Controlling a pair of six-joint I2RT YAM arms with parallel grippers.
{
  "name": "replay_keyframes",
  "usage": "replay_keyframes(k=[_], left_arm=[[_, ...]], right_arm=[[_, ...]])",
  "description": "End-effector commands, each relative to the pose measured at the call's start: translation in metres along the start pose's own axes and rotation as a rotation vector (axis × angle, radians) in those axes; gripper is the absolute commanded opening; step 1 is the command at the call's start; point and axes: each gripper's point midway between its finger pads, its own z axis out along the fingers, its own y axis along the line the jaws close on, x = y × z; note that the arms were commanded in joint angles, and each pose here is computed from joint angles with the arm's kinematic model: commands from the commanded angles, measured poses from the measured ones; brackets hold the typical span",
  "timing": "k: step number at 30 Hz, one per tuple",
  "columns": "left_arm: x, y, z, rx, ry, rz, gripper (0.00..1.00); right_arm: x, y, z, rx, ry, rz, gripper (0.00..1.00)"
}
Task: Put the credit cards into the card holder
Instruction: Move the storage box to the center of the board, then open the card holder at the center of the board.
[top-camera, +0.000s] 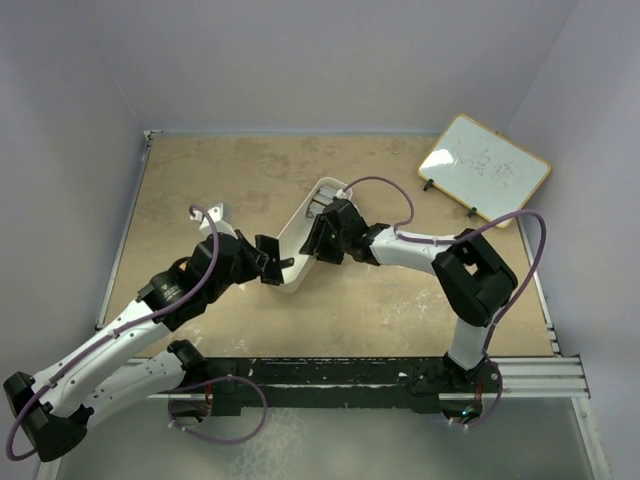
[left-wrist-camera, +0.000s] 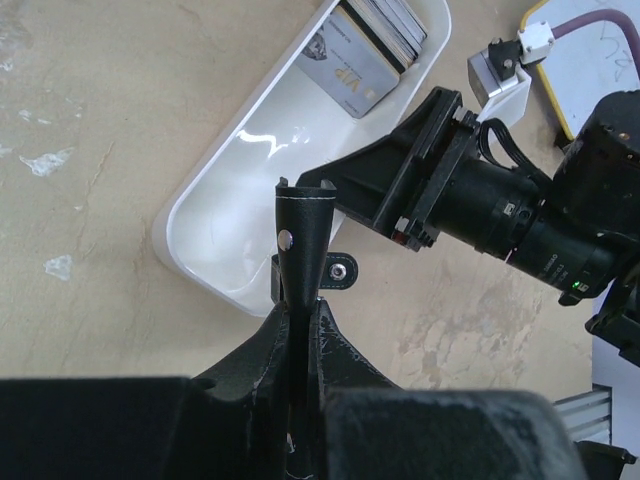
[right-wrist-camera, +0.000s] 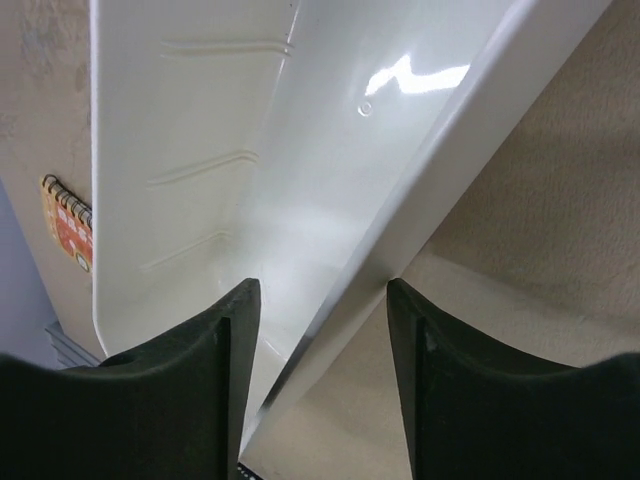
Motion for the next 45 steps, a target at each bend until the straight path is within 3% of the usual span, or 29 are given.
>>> replay_keyframes(k=[1, 7, 13, 19, 23, 28, 32, 35, 37, 40, 45], left_arm=[[-0.007, -0.021, 0.001, 0.082, -0.020, -0.049, 0.00], [-0.003, -0.030, 0.002, 0.121, 0.001, -0.070, 0.00], [0.008, -0.046, 0.008, 0.195, 0.048, -0.086, 0.00], [0.014, -0.062, 0.009, 0.277, 0.083, -0.158, 0.00], [0.019, -0.068, 0.010, 0.303, 0.110, -0.165, 0.00], [0.016, -0.085, 0.002, 0.408, 0.109, -0.224, 0.00], [0.016, -0.092, 0.001, 0.432, 0.119, -0.222, 0.00], [0.016, -0.098, -0.001, 0.461, 0.132, -0.234, 0.00], [0.015, -0.101, -0.003, 0.477, 0.134, -0.242, 0.00], [0.015, -0.099, -0.004, 0.471, 0.130, -0.249, 0.00], [0.015, -0.099, -0.007, 0.480, 0.135, -0.261, 0.00]], right_arm=[[-0.029, 0.026, -0.016, -0.052, -0.067, -0.049, 0.60], [-0.022, 0.032, -0.058, -0.106, -0.018, -0.133, 0.69], [-0.011, 0.039, -0.106, -0.205, -0.001, -0.264, 0.69], [0.030, 0.062, -0.160, -0.509, 0.103, -0.335, 0.63], [0.034, 0.079, -0.183, -0.618, 0.110, -0.327, 0.67], [0.038, 0.069, -0.182, -0.597, 0.104, -0.258, 0.70], [0.044, 0.060, -0.177, -0.580, 0.121, -0.225, 0.65], [0.046, 0.057, -0.177, -0.596, 0.103, -0.214, 0.39], [0.047, 0.053, -0.177, -0.599, 0.090, -0.202, 0.32], [0.043, 0.041, -0.174, -0.536, 0.050, -0.189, 0.34], [0.040, 0.031, -0.176, -0.503, 0.004, -0.154, 0.47]])
